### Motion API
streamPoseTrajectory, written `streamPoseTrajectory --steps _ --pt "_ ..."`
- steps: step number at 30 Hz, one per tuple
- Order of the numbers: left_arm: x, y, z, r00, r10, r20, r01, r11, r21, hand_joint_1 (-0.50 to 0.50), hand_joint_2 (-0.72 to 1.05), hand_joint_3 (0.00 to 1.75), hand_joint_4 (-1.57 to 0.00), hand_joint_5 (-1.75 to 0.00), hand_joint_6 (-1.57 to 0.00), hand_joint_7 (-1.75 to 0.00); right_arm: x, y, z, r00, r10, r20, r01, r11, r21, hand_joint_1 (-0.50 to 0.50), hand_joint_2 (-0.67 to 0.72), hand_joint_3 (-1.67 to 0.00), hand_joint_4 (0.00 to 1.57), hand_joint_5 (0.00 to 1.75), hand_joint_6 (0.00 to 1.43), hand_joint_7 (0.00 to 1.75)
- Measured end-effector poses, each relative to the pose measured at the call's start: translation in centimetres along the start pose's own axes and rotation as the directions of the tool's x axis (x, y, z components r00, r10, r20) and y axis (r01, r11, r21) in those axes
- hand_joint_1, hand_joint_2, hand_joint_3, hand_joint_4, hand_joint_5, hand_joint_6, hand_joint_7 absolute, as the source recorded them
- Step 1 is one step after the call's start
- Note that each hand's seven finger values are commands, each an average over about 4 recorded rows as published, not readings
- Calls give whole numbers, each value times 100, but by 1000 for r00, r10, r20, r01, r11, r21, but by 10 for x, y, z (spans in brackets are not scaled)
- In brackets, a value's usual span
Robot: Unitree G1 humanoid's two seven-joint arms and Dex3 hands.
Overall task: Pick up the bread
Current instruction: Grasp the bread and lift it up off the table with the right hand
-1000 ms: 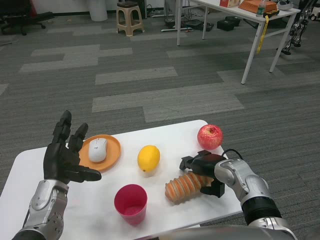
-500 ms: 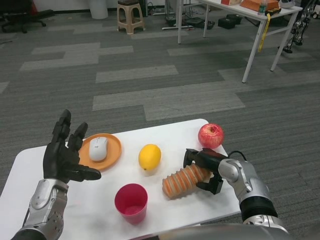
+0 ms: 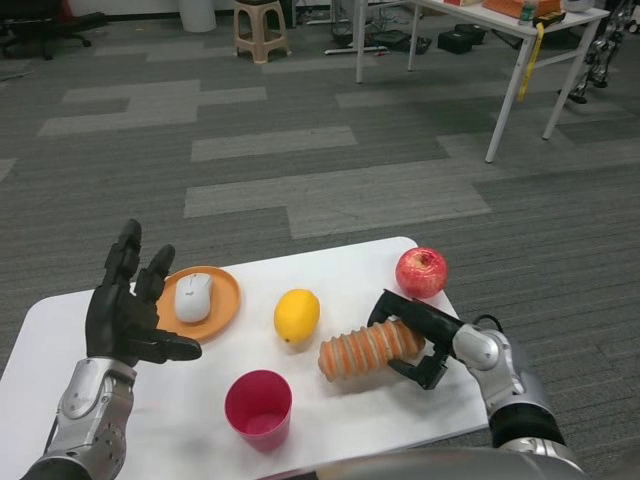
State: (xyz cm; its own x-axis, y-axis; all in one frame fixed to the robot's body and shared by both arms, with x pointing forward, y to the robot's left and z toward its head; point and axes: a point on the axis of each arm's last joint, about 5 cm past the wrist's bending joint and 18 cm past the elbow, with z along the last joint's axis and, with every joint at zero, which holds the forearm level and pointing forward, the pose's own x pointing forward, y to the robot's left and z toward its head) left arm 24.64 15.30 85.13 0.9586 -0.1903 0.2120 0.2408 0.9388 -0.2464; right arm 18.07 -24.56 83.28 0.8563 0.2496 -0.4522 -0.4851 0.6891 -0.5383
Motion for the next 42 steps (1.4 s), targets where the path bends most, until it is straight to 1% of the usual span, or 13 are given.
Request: streamPoseTrajectory --steps 4,8,12,15,17,20,23,27,29,35,40,42 --pt "0 0 0 1000 0 0 0 1000 0 50 -28 9 0 -41 0 0 -4 2 -3 998 4 56 -9 997 82 -46 -22 -151 0 116 14 154" --pt "0 0 0 1000 -1 1 1 1000 -1 50 -28 9 0 -41 0 0 -10 7 -8 993 5 118 -28 980 195 -46 -22 -151 0 116 17 154" --pt "0 0 0 1000 -1 1 1 1000 -1 50 -28 9 0 -41 0 0 -12 13 -7 985 -3 170 -41 965 260 -46 -22 -151 0 116 17 154" --pt "0 0 0 1000 0 1 0 1000 -1 50 -28 9 0 -41 0 0 -14 18 -7 977 -5 211 -64 946 318 -46 -22 -151 0 116 17 154" --pt "0 0 0 1000 0 1 0 1000 -1 50 -28 9 0 -41 0 0 -13 22 -5 972 0 237 -85 933 350 -48 -22 -151 0 116 19 154" --pt "0 0 0 1000 0 1 0 1000 -1 50 -28 9 0 -41 0 0 -14 25 -4 964 -7 267 -101 916 389 -47 -22 -151 0 116 20 154" --pt "0 0 0 1000 0 1 0 1000 -1 50 -28 9 0 -41 0 0 -14 25 0 954 -26 298 -102 908 406 -46 -22 -151 0 116 22 154" --pt "0 0 0 1000 0 1 0 1000 0 50 -28 9 0 -41 0 0 -13 21 7 935 -62 349 -96 904 417 -46 -22 -151 0 116 25 154" --pt "0 0 0 1000 0 1 0 1000 -1 50 -28 4 0 -41 0 0 -13 20 9 927 -77 366 -90 904 418 -46 -22 -151 0 116 26 154" --pt "1 0 0 1000 -1 1 1 1000 -1 50 -28 9 0 -41 0 0 -15 17 11 922 -97 375 -77 904 422 -46 -22 -151 0 116 31 154" --pt "1 -1 1 1000 -3 3 3 1000 0 50 -28 9 0 -41 0 0 -19 11 12 912 -140 385 -41 904 425 -46 -22 -151 0 116 34 154" --pt "3 -1 1 1000 -5 6 5 1000 0 50 -28 7 0 -41 0 0 -21 9 11 909 -156 385 -27 902 430 -46 -22 -151 0 121 34 154"
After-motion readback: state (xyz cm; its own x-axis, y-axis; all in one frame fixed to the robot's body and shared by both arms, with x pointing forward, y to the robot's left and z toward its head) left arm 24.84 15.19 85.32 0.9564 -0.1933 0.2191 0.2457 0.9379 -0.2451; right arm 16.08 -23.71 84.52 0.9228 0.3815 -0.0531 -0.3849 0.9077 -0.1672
